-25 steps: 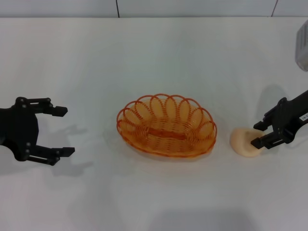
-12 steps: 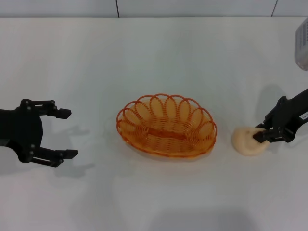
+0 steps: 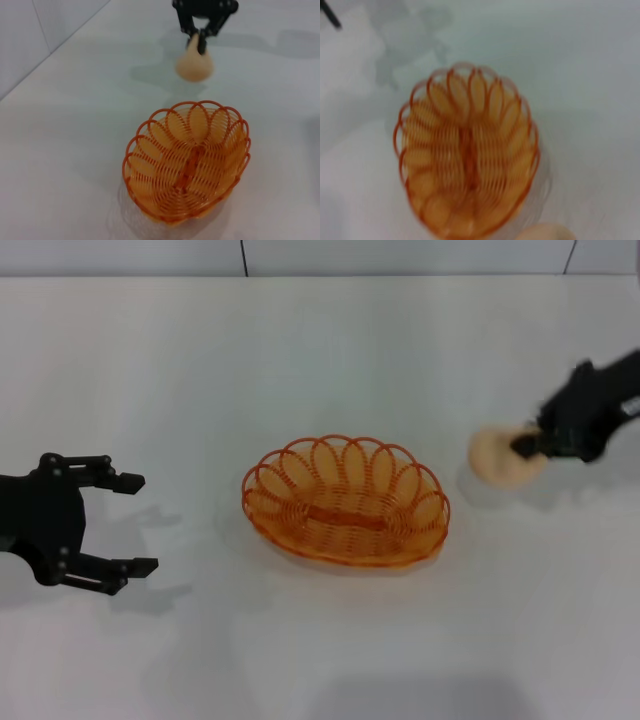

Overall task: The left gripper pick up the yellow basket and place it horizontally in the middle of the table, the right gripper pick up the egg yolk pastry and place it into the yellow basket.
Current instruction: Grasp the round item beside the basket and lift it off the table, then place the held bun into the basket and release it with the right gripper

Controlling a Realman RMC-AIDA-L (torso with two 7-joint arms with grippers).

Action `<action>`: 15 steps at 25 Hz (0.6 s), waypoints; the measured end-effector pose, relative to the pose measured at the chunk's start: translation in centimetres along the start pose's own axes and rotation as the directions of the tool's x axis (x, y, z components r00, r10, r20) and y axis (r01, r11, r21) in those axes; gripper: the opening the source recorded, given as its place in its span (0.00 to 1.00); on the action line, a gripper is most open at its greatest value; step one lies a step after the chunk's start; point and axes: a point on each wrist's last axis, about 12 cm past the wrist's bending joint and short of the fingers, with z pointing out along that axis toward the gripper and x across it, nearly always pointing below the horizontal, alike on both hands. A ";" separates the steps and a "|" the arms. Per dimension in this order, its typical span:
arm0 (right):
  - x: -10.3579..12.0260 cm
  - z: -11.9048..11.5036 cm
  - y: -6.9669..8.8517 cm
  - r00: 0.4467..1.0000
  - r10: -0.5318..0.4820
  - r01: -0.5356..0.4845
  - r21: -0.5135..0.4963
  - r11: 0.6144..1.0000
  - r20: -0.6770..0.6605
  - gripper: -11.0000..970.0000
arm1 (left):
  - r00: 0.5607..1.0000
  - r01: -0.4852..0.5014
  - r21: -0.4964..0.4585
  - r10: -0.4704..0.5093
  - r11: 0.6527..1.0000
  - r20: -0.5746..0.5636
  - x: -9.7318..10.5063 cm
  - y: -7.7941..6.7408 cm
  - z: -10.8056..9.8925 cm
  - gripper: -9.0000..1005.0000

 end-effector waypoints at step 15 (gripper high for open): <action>-8.1 4.7 1.9 0.990 -0.084 0.095 -0.089 0.992 0.115 0.06 | 1.000 0.012 -0.018 -0.013 1.000 -0.025 0.6 -0.4 -0.6 0.89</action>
